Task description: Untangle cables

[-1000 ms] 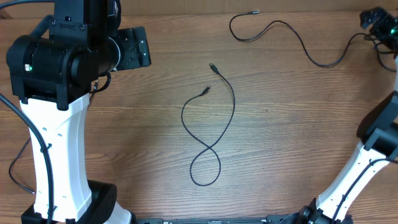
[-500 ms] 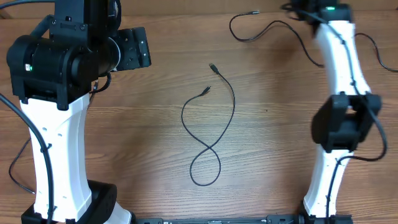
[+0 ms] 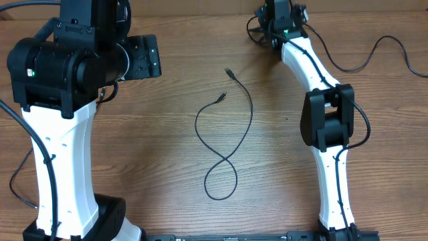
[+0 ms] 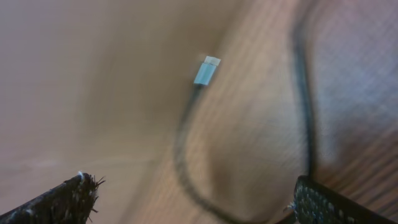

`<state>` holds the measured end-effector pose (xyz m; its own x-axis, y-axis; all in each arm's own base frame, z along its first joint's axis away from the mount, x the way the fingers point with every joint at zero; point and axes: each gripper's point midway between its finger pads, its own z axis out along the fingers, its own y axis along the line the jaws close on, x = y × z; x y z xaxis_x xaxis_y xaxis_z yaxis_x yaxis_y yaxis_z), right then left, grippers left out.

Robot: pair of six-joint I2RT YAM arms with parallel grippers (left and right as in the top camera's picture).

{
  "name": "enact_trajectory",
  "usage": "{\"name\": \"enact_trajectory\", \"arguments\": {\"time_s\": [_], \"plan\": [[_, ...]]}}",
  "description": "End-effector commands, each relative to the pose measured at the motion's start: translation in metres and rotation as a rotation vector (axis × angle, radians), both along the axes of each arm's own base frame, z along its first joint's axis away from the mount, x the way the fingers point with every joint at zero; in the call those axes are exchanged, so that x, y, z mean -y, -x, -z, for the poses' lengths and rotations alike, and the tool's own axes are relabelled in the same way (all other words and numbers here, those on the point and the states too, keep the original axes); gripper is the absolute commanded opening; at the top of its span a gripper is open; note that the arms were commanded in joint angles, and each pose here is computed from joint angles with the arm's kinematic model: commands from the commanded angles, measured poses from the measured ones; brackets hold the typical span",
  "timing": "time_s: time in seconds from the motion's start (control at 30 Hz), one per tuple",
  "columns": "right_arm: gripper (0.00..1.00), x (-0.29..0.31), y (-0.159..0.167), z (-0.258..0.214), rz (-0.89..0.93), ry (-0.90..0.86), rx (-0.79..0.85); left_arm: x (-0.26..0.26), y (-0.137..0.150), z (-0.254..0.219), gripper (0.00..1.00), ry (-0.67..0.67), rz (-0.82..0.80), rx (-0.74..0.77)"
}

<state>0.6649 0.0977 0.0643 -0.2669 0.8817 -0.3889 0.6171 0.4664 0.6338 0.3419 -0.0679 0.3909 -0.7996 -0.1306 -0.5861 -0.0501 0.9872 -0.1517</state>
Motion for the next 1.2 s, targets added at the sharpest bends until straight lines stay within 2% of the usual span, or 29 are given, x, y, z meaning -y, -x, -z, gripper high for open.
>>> {"name": "enact_trajectory", "arguments": {"time_s": [0.0, 0.2, 0.4, 0.5, 0.63, 0.67, 0.7, 0.73, 0.9, 1.17], "plan": [[1.00, 0.007, 0.002, 0.022, 0.029, -0.033, -0.034, 0.002, 0.000, 0.000, 0.82, -0.013, 0.027, 0.001], [1.00, 0.009, 0.002, 0.038, -0.035, 0.055, -0.058, 0.002, 0.000, 0.000, 0.82, -0.012, 0.027, 0.001], [1.00, 0.029, 0.025, 0.071, -0.022, 0.079, -0.202, 0.003, 0.000, 0.000, 0.79, -0.006, 0.031, 0.000], [1.00, 0.037, 0.038, 0.081, -0.007, 0.049, -0.272, 0.003, 0.000, 0.000, 0.79, -0.006, 0.031, 0.000], [1.00, 0.022, 0.038, 0.082, -0.068, -0.032, -0.277, 0.003, 0.000, 0.000, 0.78, -0.007, 0.031, 0.000], [0.97, 0.020, 0.038, 0.082, -0.078, -0.038, -0.279, 0.003, 0.000, 0.000, 0.78, -0.006, 0.031, 0.000], [0.89, 0.020, 0.038, 0.082, -0.090, -0.029, -0.280, 0.003, 0.000, 0.000, 0.78, -0.007, 0.031, 0.000], [0.85, 0.020, 0.038, 0.082, -0.118, -0.003, -0.281, 0.003, 0.000, 0.000, 0.78, -0.006, 0.031, 0.000], [0.84, 0.020, 0.040, 0.099, -0.171, 0.040, -0.300, 0.003, 0.000, 0.000, 0.78, -0.006, 0.031, 0.000], [0.81, 0.009, 0.057, 0.164, -0.206, -0.049, -0.397, 0.003, 0.000, 0.000, 0.78, -0.006, 0.031, 0.000]]}}
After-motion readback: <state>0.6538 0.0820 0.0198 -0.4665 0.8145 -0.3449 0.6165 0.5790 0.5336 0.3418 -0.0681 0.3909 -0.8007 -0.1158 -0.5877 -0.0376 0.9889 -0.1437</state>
